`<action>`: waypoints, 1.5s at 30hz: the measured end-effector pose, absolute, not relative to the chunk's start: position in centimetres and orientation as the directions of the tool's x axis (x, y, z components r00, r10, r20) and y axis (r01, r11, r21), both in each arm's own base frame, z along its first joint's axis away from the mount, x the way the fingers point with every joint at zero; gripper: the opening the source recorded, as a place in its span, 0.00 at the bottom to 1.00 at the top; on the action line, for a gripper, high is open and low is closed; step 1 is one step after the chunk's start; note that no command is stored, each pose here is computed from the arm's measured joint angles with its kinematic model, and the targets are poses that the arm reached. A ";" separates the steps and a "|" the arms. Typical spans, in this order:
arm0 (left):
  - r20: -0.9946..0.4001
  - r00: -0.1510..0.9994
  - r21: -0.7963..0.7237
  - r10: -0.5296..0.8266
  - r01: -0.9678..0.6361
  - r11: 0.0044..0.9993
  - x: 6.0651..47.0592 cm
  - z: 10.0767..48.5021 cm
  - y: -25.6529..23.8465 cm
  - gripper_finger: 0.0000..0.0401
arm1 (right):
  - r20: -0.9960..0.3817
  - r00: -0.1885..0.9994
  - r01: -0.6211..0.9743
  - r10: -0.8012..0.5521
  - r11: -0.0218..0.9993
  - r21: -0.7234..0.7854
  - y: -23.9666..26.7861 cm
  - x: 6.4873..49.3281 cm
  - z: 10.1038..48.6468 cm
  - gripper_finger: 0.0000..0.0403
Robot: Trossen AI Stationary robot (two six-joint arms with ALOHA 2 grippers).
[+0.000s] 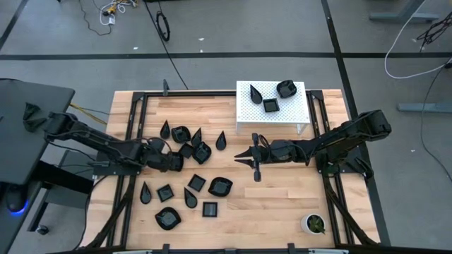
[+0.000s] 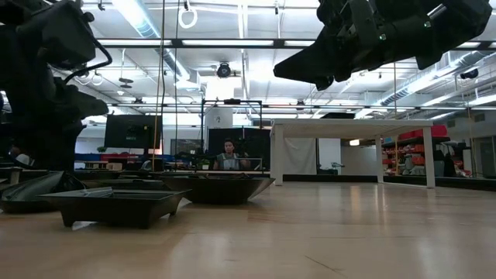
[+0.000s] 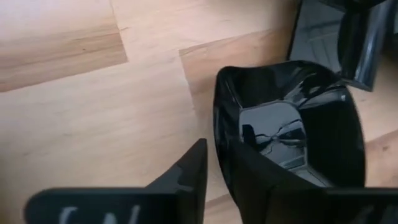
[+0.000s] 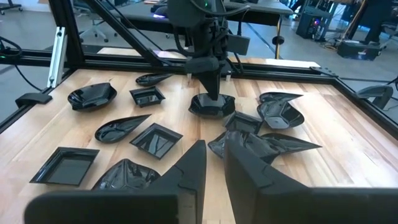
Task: Pick & Place Mini shaped plates
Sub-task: Stack the black leaf shaped plate on the black leaf shaped plate on the shelf
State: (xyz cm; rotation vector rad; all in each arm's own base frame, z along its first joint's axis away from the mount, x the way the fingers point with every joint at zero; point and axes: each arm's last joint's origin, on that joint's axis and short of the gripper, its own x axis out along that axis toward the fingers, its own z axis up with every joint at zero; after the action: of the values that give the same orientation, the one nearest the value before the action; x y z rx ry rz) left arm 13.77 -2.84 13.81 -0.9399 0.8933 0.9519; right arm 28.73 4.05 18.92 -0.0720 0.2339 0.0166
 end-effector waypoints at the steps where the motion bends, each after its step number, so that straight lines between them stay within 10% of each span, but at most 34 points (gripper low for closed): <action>1: -0.915 0.315 -0.238 0.254 -0.927 0.290 13.8 13.8 -2.8 0.13 | -0.232 0.973 -0.025 0.008 0.997 -0.069 4.1 28.7 18.9 0.15; 13: -0.907 0.307 -0.172 0.288 -0.895 0.412 13.9 18.1 -2.8 0.02 | -0.225 0.974 -0.024 0.008 0.997 -0.068 4.0 28.7 19.0 0.15; 22: -0.691 0.615 -0.267 0.380 -0.705 0.657 20.0 24.3 -3.9 0.01 | -0.127 0.991 0.042 -0.029 0.994 0.101 3.0 30.0 21.2 0.15; 31: -0.651 0.604 -0.066 0.460 -0.649 0.758 28.0 23.5 -4.5 0.01 | -0.403 0.911 0.117 -0.093 0.993 0.035 2.9 32.5 25.5 0.31; 45: -0.600 0.633 0.028 0.489 -0.594 0.804 33.0 23.9 -6.2 0.02 | -0.433 0.887 0.172 -0.158 0.985 -0.009 2.6 31.3 22.2 0.40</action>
State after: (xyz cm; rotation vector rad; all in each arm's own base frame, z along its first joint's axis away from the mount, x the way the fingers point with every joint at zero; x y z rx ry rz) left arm 33.05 -6.23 23.86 -0.1788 0.6309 0.6228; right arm 31.30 2.61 22.20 0.0301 0.4472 -0.1715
